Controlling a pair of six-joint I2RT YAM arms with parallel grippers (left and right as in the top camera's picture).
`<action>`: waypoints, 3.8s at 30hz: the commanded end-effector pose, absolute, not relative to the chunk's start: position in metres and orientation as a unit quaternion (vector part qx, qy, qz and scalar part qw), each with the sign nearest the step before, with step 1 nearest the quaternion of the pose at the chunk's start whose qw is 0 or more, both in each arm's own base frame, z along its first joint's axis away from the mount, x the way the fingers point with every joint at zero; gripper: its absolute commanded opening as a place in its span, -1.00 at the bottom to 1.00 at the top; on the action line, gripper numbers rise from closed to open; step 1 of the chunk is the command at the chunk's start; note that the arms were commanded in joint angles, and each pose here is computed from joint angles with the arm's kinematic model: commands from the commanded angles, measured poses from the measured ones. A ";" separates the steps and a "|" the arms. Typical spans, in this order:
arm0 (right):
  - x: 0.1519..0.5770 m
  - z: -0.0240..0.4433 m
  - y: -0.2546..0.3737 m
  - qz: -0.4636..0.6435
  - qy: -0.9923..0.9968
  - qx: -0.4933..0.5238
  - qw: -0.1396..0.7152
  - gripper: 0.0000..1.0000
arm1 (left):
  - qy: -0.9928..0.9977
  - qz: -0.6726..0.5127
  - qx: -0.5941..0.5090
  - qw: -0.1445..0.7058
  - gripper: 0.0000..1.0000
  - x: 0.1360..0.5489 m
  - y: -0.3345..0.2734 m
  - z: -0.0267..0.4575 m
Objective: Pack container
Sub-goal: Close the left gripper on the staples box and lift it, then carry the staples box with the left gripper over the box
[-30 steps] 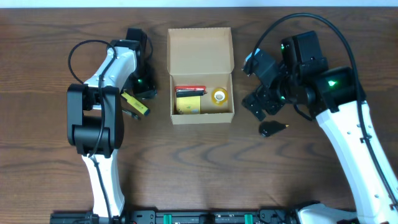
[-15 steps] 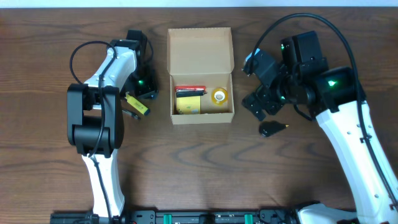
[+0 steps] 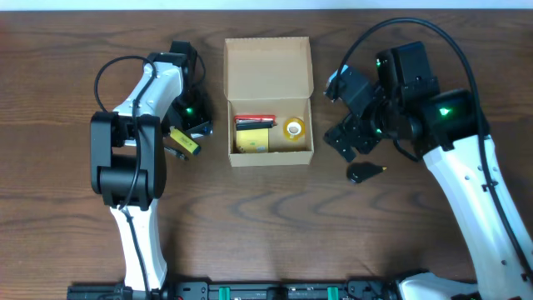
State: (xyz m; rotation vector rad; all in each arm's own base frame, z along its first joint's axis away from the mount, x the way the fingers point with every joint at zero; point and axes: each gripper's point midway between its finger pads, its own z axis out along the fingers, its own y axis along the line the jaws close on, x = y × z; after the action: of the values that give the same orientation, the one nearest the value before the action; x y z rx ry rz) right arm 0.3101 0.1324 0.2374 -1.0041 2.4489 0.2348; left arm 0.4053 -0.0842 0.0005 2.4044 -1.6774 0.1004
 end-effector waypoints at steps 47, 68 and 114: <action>0.308 0.242 0.130 0.087 0.895 -0.361 0.247 0.98 | -0.685 0.090 0.721 -0.048 -0.46 0.418 -0.236 0.149; 0.308 0.242 0.130 0.087 0.895 -0.361 0.247 0.99 | -0.691 0.079 0.714 -0.080 -0.44 0.416 -0.236 0.149; 0.300 0.238 0.128 0.089 0.900 -0.361 0.228 0.98 | -0.685 0.128 0.705 -0.129 -0.48 0.392 -0.217 0.104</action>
State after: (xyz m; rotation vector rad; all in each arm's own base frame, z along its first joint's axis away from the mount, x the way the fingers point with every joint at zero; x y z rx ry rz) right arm 0.3021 0.1299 0.2332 -1.0127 2.4862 0.2419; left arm 0.3869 -0.2161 0.0982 2.3385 -2.4264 0.3791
